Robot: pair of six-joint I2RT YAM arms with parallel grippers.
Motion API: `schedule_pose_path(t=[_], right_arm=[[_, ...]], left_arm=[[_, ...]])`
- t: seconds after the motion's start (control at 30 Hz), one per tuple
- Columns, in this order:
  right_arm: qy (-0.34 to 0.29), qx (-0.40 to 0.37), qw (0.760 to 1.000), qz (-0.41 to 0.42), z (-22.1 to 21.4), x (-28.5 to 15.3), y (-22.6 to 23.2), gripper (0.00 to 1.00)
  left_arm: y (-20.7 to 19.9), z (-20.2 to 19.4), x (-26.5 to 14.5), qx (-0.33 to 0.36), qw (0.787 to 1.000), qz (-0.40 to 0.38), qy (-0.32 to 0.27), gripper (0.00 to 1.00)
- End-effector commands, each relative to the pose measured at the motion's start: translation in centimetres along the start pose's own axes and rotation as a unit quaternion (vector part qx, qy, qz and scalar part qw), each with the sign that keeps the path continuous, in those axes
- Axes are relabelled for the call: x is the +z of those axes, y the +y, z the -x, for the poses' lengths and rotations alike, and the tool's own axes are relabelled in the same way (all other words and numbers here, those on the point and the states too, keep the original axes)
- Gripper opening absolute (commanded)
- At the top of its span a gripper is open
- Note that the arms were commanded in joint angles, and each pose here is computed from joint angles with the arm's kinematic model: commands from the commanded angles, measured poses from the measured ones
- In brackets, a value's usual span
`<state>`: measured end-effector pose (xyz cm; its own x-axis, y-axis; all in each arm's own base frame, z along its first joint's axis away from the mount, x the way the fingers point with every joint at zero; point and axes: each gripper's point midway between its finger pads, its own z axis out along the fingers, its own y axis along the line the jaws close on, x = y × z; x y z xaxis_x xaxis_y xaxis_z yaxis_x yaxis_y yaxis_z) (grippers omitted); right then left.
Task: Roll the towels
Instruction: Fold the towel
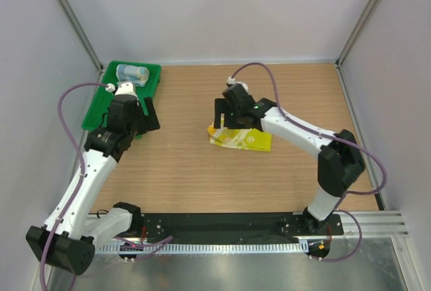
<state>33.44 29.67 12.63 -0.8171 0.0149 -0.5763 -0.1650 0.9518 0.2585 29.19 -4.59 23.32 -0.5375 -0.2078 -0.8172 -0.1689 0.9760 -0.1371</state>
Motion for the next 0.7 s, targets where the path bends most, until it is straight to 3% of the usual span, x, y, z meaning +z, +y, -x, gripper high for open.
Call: schedule_pose_path(t=[0.0,0.1,0.2,0.27,0.37,0.67], right_arm=[[-0.074,0.064,0.995,0.037,3.8,-4.4,-1.7,0.83],[-0.077,0.107,0.991,0.029,3.4,-4.9,-5.7,0.81],[-0.060,0.137,0.989,0.011,1.7,-3.9,-9.2,0.72],[-0.041,0.148,0.988,-0.009,-0.1,-2.9,-11.1,0.59],[-0.010,0.166,0.986,-0.004,-2.4,-1.1,-12.5,0.52],[0.052,0.177,0.982,-0.036,-8.1,1.5,-15.3,0.47]], left_arm=[[-3.3,-0.7,0.5,-0.015,0.997,-0.065,0.040,0.85],[-5.7,-1.6,1.2,-0.018,0.993,-0.093,0.067,0.82],[-10.0,-2.0,1.6,-0.013,0.986,-0.149,0.077,0.82],[-13.7,-2.3,2.1,-0.002,0.977,-0.201,0.076,0.82],[-16.9,-3.9,4.6,0.000,0.966,-0.234,0.107,0.81],[-23.4,-6.8,10.2,0.013,0.943,-0.292,0.156,0.79]])
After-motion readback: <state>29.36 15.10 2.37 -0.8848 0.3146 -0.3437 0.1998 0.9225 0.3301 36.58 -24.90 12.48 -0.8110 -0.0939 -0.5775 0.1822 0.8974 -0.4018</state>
